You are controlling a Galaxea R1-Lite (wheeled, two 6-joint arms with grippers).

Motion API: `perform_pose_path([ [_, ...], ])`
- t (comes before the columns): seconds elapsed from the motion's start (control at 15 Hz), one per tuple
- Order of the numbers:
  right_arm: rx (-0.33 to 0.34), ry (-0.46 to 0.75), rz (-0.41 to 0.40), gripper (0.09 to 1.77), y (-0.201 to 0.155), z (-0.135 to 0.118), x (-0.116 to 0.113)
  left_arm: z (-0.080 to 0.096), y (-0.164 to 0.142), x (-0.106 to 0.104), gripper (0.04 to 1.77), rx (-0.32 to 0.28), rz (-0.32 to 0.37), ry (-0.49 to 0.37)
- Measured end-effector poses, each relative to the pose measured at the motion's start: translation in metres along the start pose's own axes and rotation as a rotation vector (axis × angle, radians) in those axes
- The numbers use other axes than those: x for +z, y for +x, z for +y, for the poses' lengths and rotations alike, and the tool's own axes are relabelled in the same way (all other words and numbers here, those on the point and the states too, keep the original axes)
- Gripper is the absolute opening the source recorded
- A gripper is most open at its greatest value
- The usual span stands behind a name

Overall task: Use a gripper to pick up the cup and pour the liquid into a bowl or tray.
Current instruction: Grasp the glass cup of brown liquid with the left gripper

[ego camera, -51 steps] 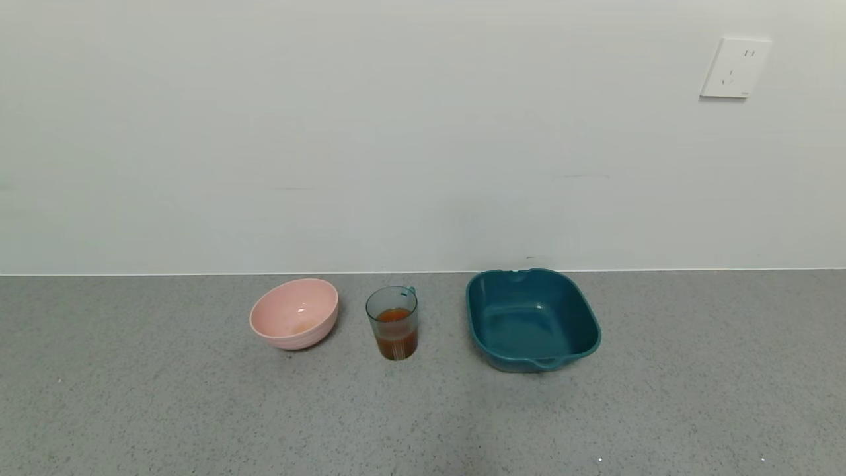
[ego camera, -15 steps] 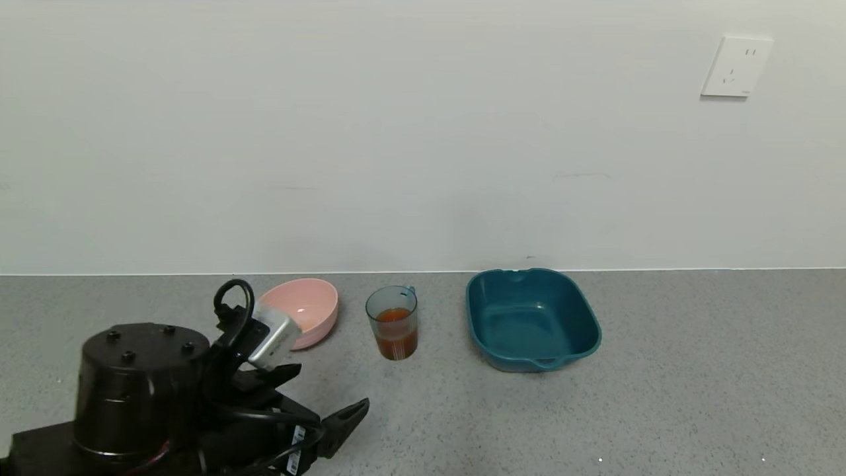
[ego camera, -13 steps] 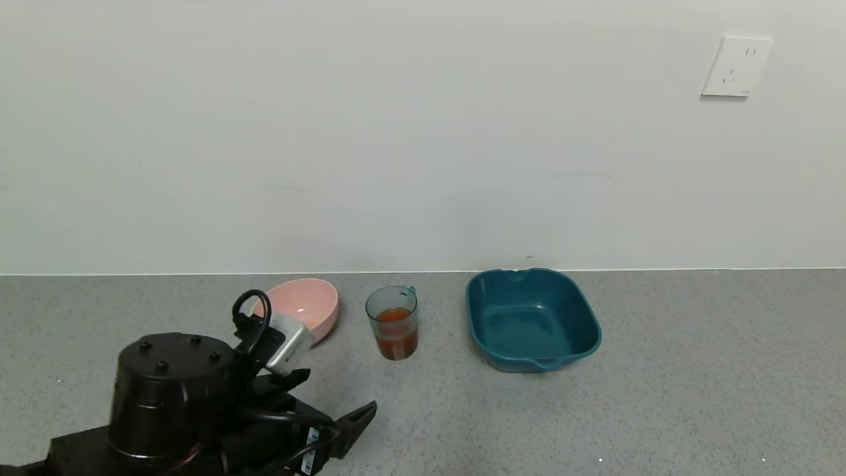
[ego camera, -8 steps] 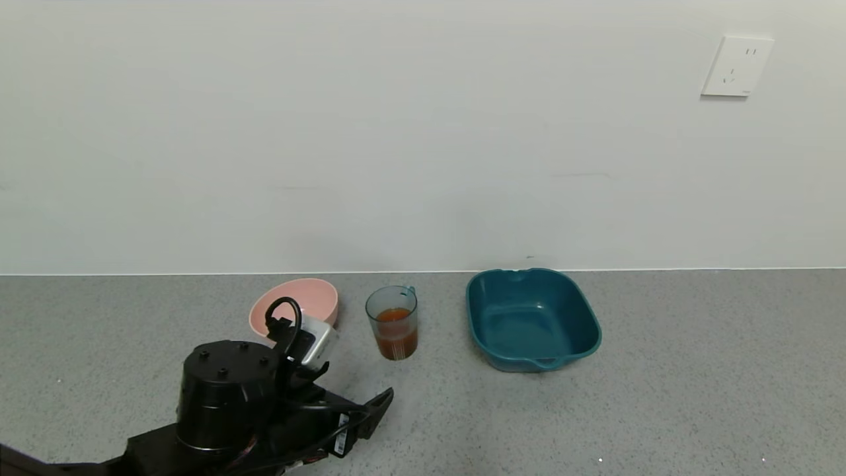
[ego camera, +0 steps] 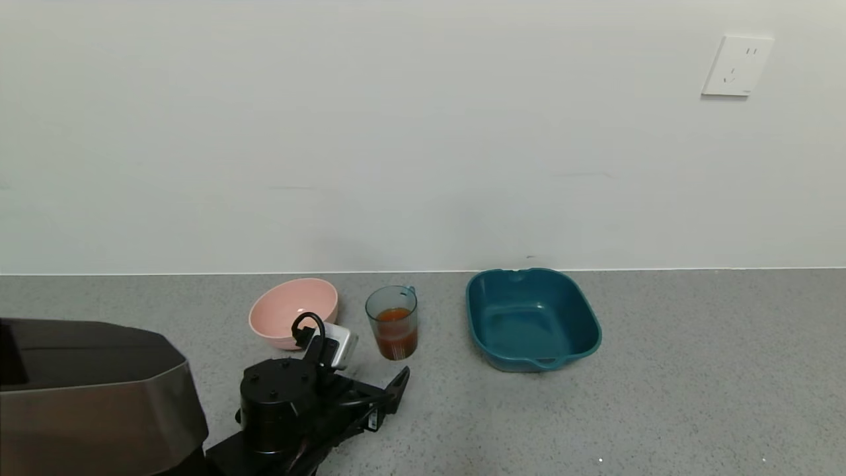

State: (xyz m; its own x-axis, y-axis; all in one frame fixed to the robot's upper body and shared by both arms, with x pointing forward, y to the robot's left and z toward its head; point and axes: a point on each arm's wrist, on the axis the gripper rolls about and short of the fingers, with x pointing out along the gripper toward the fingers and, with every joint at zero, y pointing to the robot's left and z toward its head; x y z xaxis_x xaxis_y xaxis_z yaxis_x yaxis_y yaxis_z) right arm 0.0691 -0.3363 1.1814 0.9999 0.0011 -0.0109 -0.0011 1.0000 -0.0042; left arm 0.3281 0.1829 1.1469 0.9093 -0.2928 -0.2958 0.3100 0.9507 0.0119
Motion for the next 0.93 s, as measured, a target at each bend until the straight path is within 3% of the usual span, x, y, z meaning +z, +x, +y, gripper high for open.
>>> perform_pose_path([
  [0.4,0.000,0.000,0.000,1.71,0.000,0.000,0.000,-0.001,0.021,-0.025,1.72,0.030,0.043,0.011],
  [0.93,0.000,0.000,0.000,1.71,0.000,0.000,0.000,0.006,0.052,-0.027,1.72,0.057,0.008,-0.012],
])
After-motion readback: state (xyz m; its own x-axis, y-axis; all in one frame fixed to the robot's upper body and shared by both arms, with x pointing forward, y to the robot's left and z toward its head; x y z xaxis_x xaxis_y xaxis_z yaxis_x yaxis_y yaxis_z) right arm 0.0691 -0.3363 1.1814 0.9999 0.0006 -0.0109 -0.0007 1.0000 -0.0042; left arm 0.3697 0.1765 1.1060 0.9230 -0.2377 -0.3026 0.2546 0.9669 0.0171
